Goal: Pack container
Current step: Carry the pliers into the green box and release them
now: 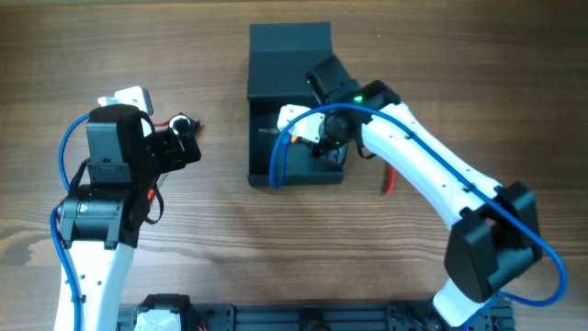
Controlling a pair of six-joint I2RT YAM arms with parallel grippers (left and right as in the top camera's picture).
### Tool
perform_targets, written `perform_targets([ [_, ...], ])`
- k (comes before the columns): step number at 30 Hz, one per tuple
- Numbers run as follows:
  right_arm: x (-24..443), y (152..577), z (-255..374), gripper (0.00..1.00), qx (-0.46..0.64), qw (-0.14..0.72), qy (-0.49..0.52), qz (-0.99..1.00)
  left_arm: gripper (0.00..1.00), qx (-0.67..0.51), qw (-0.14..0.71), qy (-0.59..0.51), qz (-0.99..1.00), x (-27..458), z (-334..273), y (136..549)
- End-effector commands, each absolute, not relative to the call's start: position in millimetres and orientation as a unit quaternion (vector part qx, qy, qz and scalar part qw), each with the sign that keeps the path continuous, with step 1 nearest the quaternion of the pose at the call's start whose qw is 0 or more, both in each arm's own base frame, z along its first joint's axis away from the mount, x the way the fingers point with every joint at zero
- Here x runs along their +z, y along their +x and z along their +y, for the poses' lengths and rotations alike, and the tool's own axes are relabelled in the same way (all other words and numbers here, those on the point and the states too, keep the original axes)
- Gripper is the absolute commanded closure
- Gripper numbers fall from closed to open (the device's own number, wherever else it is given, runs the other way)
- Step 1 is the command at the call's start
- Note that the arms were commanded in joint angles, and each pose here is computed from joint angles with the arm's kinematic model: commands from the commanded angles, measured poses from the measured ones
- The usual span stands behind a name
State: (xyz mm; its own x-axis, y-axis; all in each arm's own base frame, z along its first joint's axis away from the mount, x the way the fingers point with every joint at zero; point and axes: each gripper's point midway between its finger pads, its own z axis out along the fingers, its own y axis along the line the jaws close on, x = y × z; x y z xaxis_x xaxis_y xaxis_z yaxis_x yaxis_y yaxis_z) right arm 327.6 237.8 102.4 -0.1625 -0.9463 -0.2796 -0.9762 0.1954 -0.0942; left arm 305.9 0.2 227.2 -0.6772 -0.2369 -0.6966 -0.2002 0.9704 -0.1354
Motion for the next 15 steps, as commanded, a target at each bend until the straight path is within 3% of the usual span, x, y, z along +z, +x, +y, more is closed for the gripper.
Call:
perform_targets([
  [1,85.5,326.2,247.5,0.96,0.050,0.125,-0.656,0.743,0.00,-0.019,0.393,-0.116,0.912,234.9,3.1,308.2],
  [14,43.6,318.1,253.5,0.96,0.071,0.076,-0.657,0.747,0.00,-0.018,0.393,-0.116,0.912,234.9,3.2,308.2],
  [15,43.6,318.2,253.7,0.85,0.071,0.076,-0.654,0.749,0.00,-0.019,0.393,-0.116,0.912,234.9,3.1,308.2],
])
